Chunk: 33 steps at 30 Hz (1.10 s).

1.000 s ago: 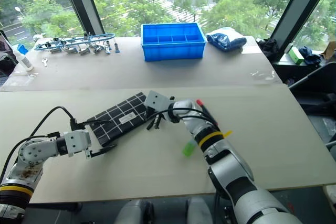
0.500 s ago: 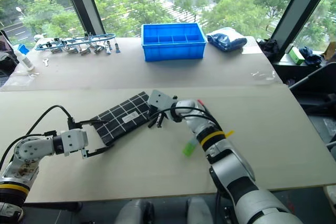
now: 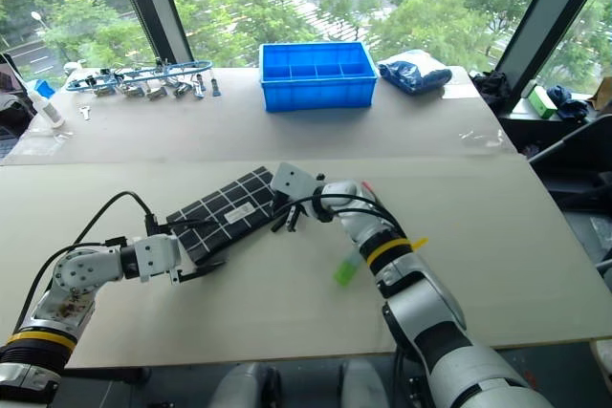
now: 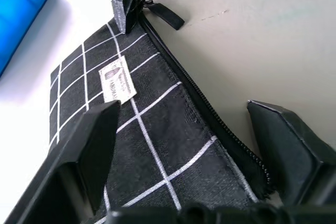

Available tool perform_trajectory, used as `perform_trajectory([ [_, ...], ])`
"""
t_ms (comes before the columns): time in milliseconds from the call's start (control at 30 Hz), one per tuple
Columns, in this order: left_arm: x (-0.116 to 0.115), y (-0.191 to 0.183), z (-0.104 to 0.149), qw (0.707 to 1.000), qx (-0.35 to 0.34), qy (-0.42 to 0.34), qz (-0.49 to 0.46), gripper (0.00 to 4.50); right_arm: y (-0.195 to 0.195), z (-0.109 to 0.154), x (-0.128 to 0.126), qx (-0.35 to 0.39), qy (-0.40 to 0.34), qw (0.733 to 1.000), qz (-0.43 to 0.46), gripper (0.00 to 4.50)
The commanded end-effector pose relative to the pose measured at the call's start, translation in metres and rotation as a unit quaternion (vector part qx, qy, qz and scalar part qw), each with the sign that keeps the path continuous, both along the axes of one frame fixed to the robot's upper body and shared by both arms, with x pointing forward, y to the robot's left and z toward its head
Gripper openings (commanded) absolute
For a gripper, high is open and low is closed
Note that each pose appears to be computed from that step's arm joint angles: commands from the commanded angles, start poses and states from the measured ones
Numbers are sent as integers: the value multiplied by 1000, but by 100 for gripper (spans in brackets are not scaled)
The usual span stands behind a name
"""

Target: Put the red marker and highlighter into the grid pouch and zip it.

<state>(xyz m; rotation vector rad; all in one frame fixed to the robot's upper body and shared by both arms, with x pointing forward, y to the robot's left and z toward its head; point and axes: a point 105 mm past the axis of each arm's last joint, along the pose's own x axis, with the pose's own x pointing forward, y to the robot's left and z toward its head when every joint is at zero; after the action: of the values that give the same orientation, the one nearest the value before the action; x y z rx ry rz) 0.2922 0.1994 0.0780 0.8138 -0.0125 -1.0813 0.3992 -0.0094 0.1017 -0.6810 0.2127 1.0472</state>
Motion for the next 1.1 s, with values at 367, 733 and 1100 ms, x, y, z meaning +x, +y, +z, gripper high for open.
perform_trajectory([
  [367,7,-3,10,999,-35,-8,14,0,-25,34,22,132,81,981,-116,84],
  [733,10,-9,22,995,-95,-18,34,0,-76,111,11,281,114,942,-143,386],
  [1100,13,-24,53,975,-214,-20,52,0,-111,44,-30,203,150,944,-211,386],
])
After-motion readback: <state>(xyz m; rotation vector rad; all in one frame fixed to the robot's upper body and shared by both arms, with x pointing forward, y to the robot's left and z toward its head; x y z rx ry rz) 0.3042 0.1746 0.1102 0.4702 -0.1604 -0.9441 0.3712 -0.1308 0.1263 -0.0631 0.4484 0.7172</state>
